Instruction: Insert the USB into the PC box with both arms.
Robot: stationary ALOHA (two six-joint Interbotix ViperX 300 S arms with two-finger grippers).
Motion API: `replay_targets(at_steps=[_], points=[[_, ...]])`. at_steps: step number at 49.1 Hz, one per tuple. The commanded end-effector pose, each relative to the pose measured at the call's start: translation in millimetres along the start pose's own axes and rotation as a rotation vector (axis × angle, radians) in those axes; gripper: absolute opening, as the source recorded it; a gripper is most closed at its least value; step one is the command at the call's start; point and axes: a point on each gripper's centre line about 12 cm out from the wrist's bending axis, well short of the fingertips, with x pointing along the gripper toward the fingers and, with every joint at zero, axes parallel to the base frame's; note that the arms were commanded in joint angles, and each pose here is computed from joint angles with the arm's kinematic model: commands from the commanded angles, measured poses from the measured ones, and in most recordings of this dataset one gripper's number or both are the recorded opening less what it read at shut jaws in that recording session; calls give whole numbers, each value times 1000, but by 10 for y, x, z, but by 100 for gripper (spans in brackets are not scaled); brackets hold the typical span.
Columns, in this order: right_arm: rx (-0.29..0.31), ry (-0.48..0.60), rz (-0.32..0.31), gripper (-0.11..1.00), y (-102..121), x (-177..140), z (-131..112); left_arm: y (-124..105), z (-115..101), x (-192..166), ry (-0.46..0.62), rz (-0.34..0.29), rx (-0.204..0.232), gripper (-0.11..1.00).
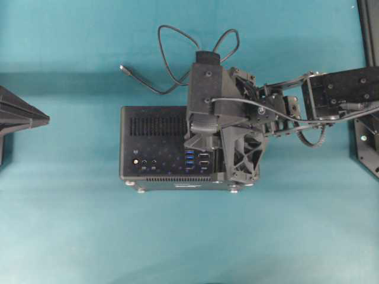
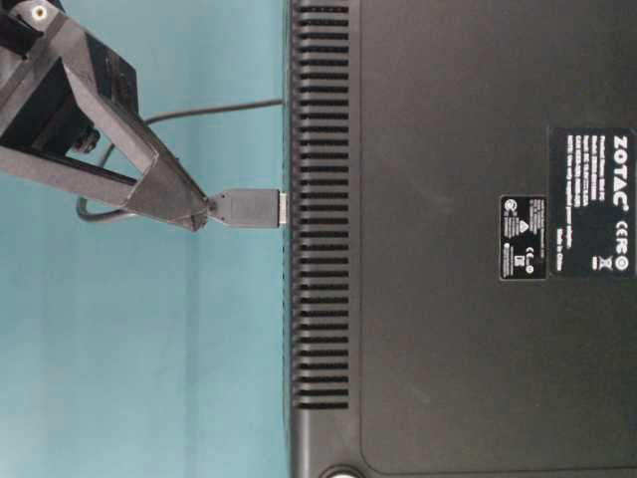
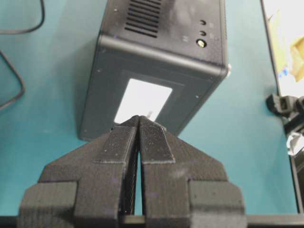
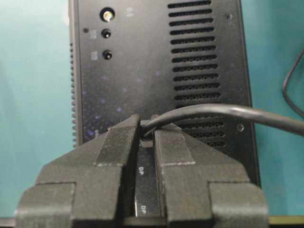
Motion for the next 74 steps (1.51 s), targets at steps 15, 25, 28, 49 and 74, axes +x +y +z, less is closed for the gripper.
replay_targets(at_steps=[15, 25, 28, 49, 74], points=[[2, -11, 47, 8, 170, -31, 54, -3, 12, 3, -3, 0, 0, 0], [10, -10, 17, 8, 38, 0, 49, 0, 2, 7, -2, 0, 0, 0], [9, -5, 12, 8, 26, 19, 31, -1, 6, 5, -2, 0, 0, 0], [4, 25, 44, 8, 177, 91, -52, 1, 0, 7, 0, 0, 0, 0], [25, 20, -3, 8, -57, 74, -50, 0, 2, 7, -2, 0, 0, 0]])
